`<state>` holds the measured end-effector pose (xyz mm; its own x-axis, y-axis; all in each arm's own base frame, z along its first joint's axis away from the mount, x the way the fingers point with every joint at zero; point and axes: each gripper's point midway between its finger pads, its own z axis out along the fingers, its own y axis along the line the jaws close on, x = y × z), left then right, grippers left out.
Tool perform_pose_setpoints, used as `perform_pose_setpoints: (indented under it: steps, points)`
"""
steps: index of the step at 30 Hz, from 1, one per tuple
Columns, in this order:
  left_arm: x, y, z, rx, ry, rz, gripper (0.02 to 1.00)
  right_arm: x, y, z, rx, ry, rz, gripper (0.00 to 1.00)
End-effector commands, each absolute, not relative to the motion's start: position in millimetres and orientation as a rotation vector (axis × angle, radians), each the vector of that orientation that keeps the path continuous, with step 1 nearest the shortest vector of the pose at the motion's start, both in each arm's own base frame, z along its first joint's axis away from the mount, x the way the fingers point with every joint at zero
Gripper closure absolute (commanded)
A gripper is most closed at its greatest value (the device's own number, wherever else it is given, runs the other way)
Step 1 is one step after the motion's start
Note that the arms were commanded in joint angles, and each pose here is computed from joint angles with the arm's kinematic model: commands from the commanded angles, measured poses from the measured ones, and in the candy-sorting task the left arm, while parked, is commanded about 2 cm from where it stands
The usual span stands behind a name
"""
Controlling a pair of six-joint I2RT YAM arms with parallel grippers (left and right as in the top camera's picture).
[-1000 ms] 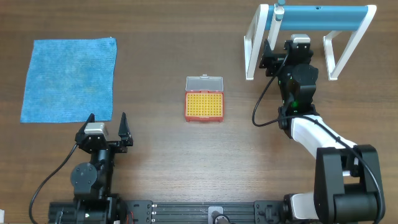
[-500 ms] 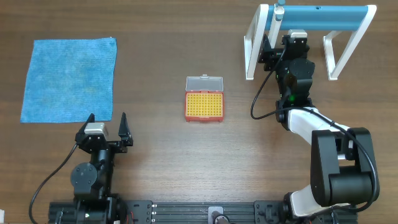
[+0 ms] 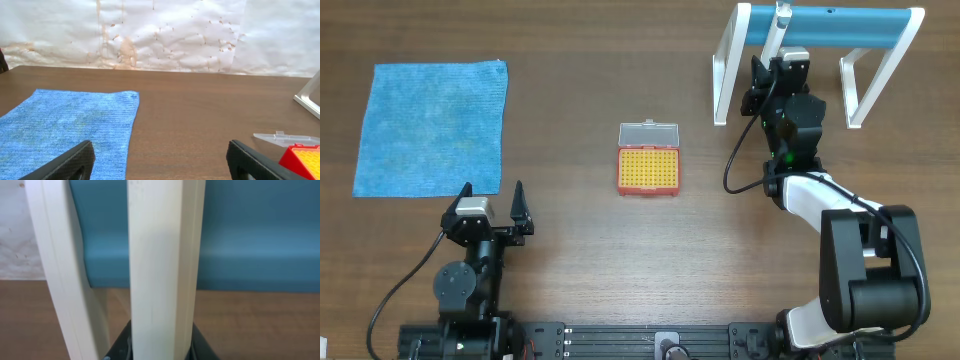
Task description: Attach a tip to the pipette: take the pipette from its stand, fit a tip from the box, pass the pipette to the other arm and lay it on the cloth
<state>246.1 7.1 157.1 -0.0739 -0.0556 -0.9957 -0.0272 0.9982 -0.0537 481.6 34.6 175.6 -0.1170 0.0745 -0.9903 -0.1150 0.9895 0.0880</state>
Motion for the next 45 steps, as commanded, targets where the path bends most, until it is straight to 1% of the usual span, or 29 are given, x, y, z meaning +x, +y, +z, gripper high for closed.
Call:
perform_pose_setpoints:
  steps: [1, 5, 8, 11, 12, 15, 18, 21, 24, 27, 31, 38, 45]
  points:
    - [246, 10, 156, -0.066, 1.647, -0.006, 0.167, 474, 40, 238, -0.054, 1.543, 0.178, 0.917]
    - [246, 10, 156, -0.066, 1.647, -0.006, 0.167, 463, 43, 251, -0.060, 1.529, 0.183, 0.919]
    - [246, 9, 156, -0.066, 1.647, -0.007, 0.167, 444, 67, 244, -0.107, 1.521, 0.232, 0.921]
    - [246, 10, 156, -0.066, 1.647, -0.007, 0.167, 403, 124, 260, -0.274, 1.331, 0.392, 0.919]
    - [246, 9, 156, -0.066, 1.647, -0.007, 0.167, 393, 136, 261, -0.300, 1.297, 0.421, 0.919]
    - [246, 10, 156, -0.066, 1.647, -0.006, 0.167, 370, 170, 247, -0.336, 1.315, 0.543, 0.919]
    - [246, 10, 156, -0.066, 1.647, -0.006, 0.167, 357, 197, 248, -0.359, 1.299, 0.639, 0.919]
    - [246, 10, 156, -0.066, 1.647, -0.006, 0.165, 351, 215, 240, -0.389, 1.286, 0.678, 0.919]
    - [246, 10, 156, -0.066, 1.647, -0.006, 0.165, 348, 239, 213, -0.432, 1.333, 0.722, 0.919]
    - [246, 10, 156, -0.066, 1.647, -0.006, 0.167, 348, 254, 196, -0.458, 1.371, 0.744, 0.919]
    - [246, 10, 156, -0.066, 1.647, -0.007, 0.167, 355, 259, 187, -0.461, 1.388, 0.743, 0.917]
    - [246, 10, 156, -0.066, 1.647, -0.006, 0.167, 362, 260, 155, -0.470, 1.462, 0.719, 0.919]
    - [246, 10, 156, -0.066, 1.647, -0.006, 0.165, 371, 256, 157, -0.469, 1.460, 0.690, 0.917]
